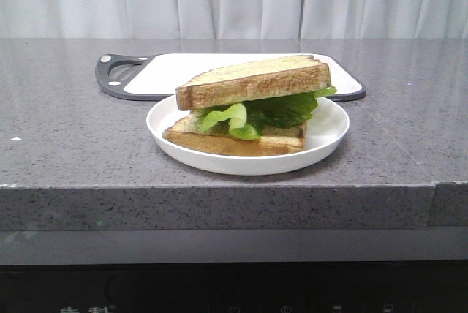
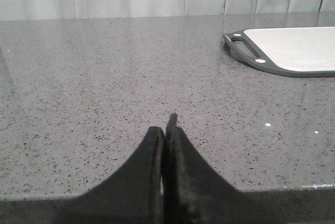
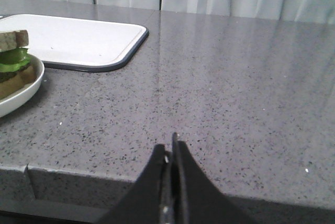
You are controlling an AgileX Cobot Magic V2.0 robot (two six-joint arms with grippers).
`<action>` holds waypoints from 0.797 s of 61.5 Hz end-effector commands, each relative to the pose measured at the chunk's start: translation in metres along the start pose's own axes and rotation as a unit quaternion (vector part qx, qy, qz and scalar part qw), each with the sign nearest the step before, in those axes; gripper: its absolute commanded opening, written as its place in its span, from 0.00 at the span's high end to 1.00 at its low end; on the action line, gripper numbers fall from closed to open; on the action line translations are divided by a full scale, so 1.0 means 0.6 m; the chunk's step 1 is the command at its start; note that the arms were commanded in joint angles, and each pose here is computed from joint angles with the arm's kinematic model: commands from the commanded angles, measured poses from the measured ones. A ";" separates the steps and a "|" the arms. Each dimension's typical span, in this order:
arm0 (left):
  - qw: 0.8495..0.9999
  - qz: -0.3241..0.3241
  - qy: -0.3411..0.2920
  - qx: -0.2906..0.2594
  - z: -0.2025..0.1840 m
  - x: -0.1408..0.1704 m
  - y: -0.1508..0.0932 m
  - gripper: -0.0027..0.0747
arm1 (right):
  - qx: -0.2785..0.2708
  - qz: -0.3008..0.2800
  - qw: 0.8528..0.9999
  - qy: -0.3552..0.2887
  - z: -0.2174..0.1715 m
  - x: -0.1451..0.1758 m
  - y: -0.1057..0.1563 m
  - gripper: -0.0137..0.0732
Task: Left arm grabs bread, right arm adds lettuce
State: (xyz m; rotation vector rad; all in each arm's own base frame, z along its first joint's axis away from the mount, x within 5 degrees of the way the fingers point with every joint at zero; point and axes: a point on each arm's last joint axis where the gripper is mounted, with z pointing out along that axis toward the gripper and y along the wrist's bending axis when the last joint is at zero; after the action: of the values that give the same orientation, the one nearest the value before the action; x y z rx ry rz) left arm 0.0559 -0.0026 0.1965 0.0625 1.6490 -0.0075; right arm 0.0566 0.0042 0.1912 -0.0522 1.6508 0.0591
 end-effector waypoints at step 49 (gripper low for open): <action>0.999 -0.004 -0.050 -0.003 -0.002 -0.012 0.001 0.99 | 0.004 0.000 0.999 -0.043 -0.004 -0.013 -0.001 0.91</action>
State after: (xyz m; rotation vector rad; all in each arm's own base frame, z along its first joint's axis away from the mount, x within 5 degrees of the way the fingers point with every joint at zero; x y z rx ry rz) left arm 0.0559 -0.0026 0.1964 0.0624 1.6501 -0.0078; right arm 0.0563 0.0042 0.1901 -0.0462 1.6629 0.0639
